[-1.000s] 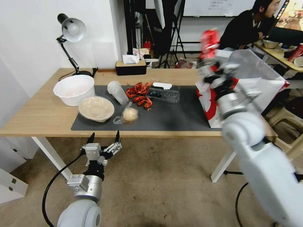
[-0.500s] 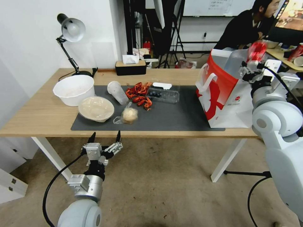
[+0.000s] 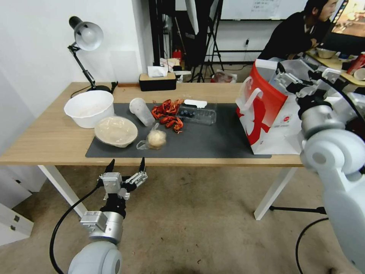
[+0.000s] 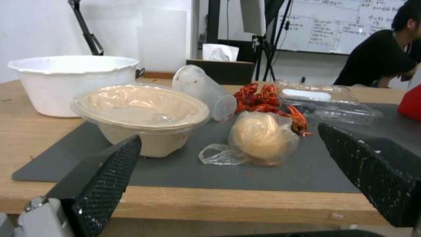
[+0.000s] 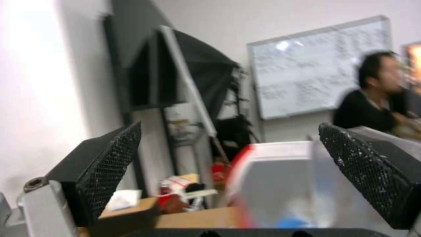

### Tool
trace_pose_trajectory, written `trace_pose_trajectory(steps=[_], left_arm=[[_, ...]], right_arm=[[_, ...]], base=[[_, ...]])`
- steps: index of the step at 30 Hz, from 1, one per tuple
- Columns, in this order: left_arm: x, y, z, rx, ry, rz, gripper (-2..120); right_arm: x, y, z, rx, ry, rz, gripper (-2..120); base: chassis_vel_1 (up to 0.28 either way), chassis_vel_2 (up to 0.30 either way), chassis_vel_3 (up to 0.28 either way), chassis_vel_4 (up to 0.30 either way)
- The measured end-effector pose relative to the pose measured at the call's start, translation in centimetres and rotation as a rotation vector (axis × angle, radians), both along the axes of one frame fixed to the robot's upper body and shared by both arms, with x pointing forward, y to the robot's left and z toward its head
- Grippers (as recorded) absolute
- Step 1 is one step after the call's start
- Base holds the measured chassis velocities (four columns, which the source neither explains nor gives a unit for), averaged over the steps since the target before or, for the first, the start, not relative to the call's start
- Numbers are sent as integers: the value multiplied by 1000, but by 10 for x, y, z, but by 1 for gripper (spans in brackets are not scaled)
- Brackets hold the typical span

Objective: Pick up the trash from the table and place it into the takeout bag.

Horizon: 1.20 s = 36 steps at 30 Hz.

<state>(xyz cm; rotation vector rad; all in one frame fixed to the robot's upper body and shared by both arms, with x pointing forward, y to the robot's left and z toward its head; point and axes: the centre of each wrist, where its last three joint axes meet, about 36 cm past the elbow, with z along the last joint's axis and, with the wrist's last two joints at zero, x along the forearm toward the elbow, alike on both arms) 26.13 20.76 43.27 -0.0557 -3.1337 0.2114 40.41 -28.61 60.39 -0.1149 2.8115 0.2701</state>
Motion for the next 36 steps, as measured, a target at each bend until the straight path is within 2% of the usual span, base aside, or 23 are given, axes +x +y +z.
trace_pose_trajectory(steps=[3, 5, 11, 12, 16, 17, 26, 30, 36], left_arm=[[0, 0, 0, 1, -2, 0, 100], [0, 1, 0, 2, -4, 0, 100], [2, 1, -1, 2, -3, -1, 100], [2, 1, -1, 2, -3, -1, 100], [3, 2, -4, 3, -4, 1, 100], [3, 2, -4, 3, -4, 1, 100], [4, 3, -6, 4, -6, 4, 100], [5, 3, -6, 3, -6, 3, 100], [7, 2, -6, 5, -8, 1, 100]], right_arm=[[-19, 9, -13, -60, -40, 53, 100], [-43, 22, -37, -133, -57, 76, 100], [-87, 34, -89, -225, -12, 31, 100], [-87, 34, -89, -225, -12, 31, 100], [-112, 35, -132, -247, 57, -30, 100], [-112, 35, -132, -247, 57, -30, 100], [-138, 30, -202, -225, 229, -89, 100], [-143, 29, -215, -226, 253, -96, 100], [-142, 29, -216, -227, 251, -98, 100]], base=[[0, 0, 0, 0], [0, 0, 0, 0], [0, 0, 0, 0], [0, 0, 0, 0], [0, 0, 0, 0], [0, 0, 0, 0], [0, 0, 0, 0], [0, 0, 0, 0], [0, 0, 0, 0]])
